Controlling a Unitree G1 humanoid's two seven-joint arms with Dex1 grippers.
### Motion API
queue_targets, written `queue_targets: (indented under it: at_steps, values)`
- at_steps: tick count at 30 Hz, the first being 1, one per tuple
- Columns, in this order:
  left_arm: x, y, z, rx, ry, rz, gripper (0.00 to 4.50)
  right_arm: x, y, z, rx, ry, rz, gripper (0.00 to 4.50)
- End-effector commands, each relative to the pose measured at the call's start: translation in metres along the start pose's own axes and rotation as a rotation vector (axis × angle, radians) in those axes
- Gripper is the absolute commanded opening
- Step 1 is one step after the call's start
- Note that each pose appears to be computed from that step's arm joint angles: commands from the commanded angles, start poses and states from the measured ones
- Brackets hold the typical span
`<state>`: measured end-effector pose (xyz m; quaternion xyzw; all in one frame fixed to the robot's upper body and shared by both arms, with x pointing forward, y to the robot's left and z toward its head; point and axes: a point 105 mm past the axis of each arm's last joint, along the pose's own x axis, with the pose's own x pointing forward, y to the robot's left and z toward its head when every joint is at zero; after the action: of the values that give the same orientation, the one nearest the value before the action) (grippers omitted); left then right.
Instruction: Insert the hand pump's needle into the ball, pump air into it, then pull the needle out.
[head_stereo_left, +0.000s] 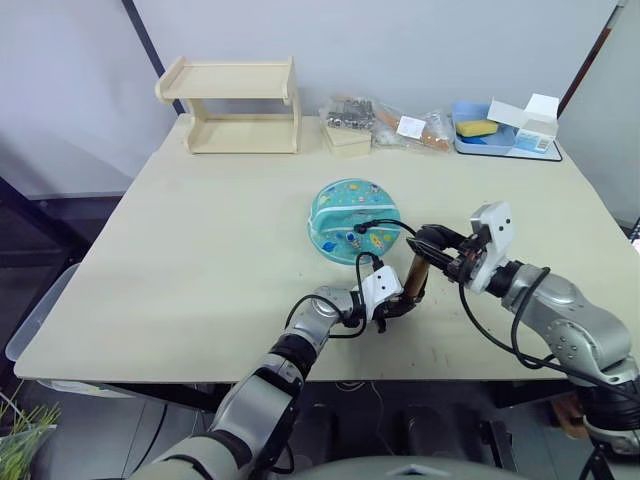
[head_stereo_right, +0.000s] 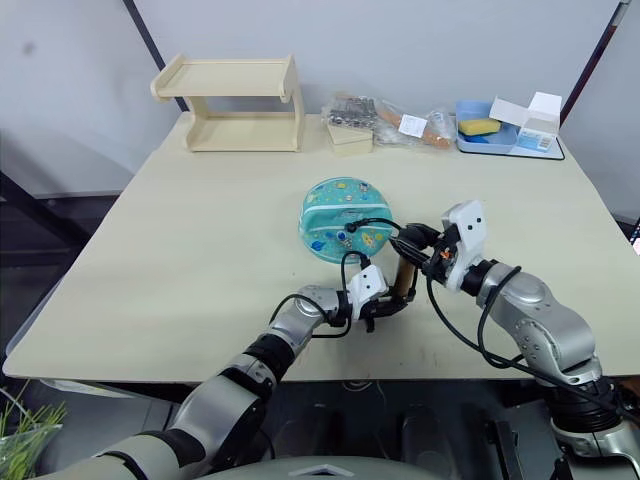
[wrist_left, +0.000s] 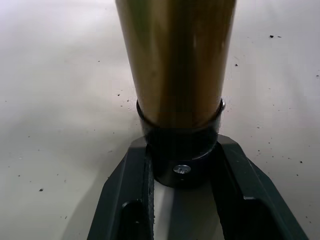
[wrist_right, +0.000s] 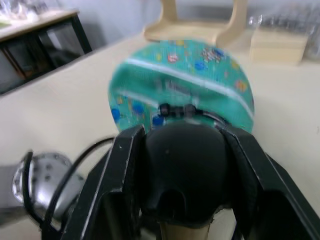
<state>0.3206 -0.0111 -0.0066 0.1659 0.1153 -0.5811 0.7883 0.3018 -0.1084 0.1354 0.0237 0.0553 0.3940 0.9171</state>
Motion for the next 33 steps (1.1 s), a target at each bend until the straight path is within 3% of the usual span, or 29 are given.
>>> queue_targets:
  at_steps: [1, 7, 13, 16, 22, 24, 27, 30, 33]
  values:
    - [-0.005, -0.015, -0.029, -0.044, 0.091, -0.047, 1.04, -0.006, -0.009, -0.033, 0.009, 0.161, -0.046, 1.71]
    - [-0.006, -0.015, -0.034, -0.048, 0.104, -0.039, 1.04, -0.02, 0.001, 0.061, -0.119, -0.021, 0.024, 1.71]
    - [-0.006, -0.016, -0.035, -0.048, 0.103, -0.045, 1.04, -0.049, 0.009, 0.135, -0.188, -0.118, 0.051, 1.71]
    - [-0.005, -0.017, -0.035, -0.046, 0.104, -0.049, 1.04, -0.059, 0.013, 0.164, -0.199, -0.162, 0.056, 1.71]
    - [-0.005, -0.015, -0.035, -0.043, 0.107, -0.052, 1.04, -0.069, 0.024, 0.195, -0.205, -0.216, 0.088, 1.71]
    - [-0.005, -0.014, -0.034, -0.042, 0.107, -0.052, 1.04, -0.062, 0.025, 0.187, -0.192, -0.19, 0.1, 1.71]
    - [-0.005, -0.014, -0.033, -0.042, 0.104, -0.05, 1.04, -0.046, 0.018, 0.15, -0.154, -0.087, 0.088, 1.71]
    - [-0.005, -0.012, -0.031, -0.03, 0.097, -0.037, 1.04, -0.029, 0.004, 0.085, -0.119, 0.069, 0.057, 1.71]
    - [-0.004, -0.012, -0.03, -0.032, 0.091, -0.033, 1.04, -0.016, 0.0, 0.041, -0.03, 0.097, 0.058, 1.71]
